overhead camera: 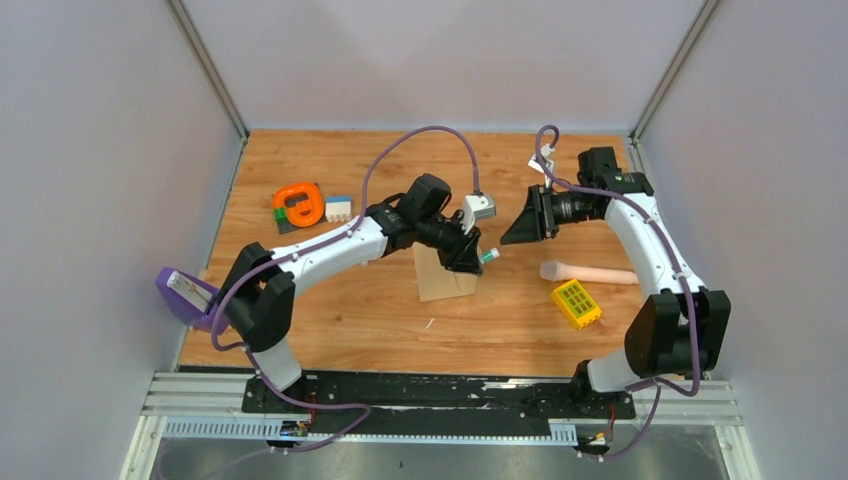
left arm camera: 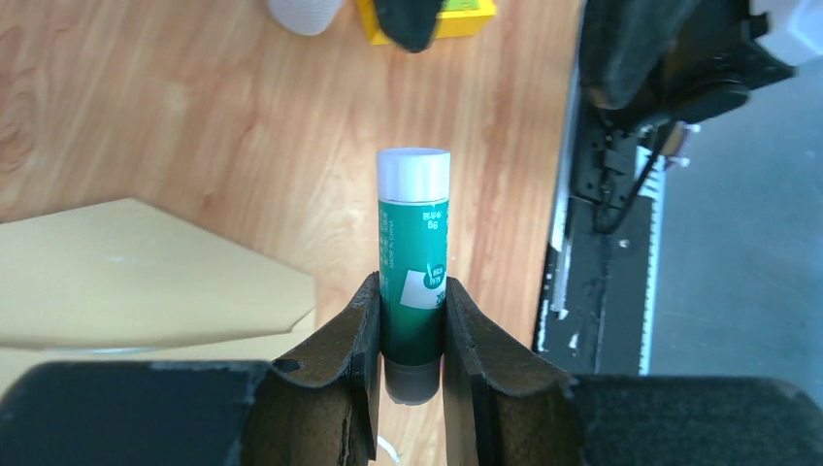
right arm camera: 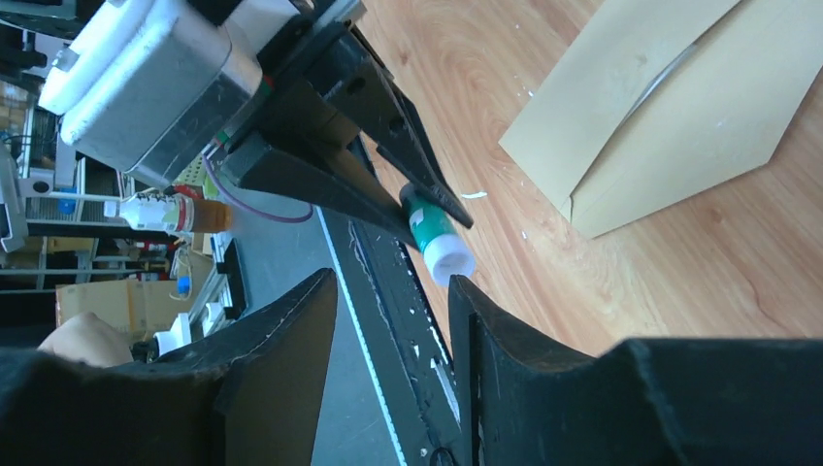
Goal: Place the letter into the envelope and seal it
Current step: Unscrew the solid glue.
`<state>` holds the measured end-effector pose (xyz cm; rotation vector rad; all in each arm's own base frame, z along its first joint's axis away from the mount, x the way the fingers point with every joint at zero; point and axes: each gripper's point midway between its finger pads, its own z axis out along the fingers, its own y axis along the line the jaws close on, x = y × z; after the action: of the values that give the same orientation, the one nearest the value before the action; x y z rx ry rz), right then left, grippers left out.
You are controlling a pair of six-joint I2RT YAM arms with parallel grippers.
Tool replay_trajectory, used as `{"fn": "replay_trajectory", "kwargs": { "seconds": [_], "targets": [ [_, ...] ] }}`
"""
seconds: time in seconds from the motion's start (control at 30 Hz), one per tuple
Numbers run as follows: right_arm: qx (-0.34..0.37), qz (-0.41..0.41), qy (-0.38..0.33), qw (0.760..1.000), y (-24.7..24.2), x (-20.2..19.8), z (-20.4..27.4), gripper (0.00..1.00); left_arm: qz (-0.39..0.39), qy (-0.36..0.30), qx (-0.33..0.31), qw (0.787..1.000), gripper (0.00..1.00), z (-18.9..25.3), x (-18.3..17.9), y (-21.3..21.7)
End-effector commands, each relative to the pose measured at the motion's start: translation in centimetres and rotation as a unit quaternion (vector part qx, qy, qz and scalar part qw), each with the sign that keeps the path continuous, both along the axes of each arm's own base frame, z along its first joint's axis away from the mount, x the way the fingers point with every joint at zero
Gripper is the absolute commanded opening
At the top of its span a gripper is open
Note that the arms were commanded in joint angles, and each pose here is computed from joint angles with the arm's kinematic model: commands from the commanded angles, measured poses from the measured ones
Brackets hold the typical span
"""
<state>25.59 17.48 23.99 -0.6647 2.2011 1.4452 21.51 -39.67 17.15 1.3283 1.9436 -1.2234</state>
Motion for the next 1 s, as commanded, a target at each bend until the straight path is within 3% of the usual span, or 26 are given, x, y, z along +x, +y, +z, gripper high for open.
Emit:
{"fn": "replay_trajectory", "kwargs": {
  "seconds": [0.0,0.63,0.77,0.97],
  "targets": [
    [-0.025,-0.012,0.02,0.999,-0.2,-0.5,-0.9,0.48,0.03,-0.074,-0.009,0.997,0.0,2.7,2.1,0.4],
    [-0.004,0.011,0.104,0.994,1.7,0.4,-3.6,0.47,-0.006,-0.056,-0.029,0.998,0.0,3.3,0.6,0.2],
    [0.001,0.017,0.111,0.994,2.0,0.3,-3.6,0.38,-0.007,-0.056,-0.029,0.998,0.0,3.3,0.5,0.2],
    [0.022,0.031,0.118,0.992,2.2,0.0,-3.1,0.1,-0.01,-0.056,-0.026,0.998,0.0,2.9,0.5,0.2]
  ]
}}
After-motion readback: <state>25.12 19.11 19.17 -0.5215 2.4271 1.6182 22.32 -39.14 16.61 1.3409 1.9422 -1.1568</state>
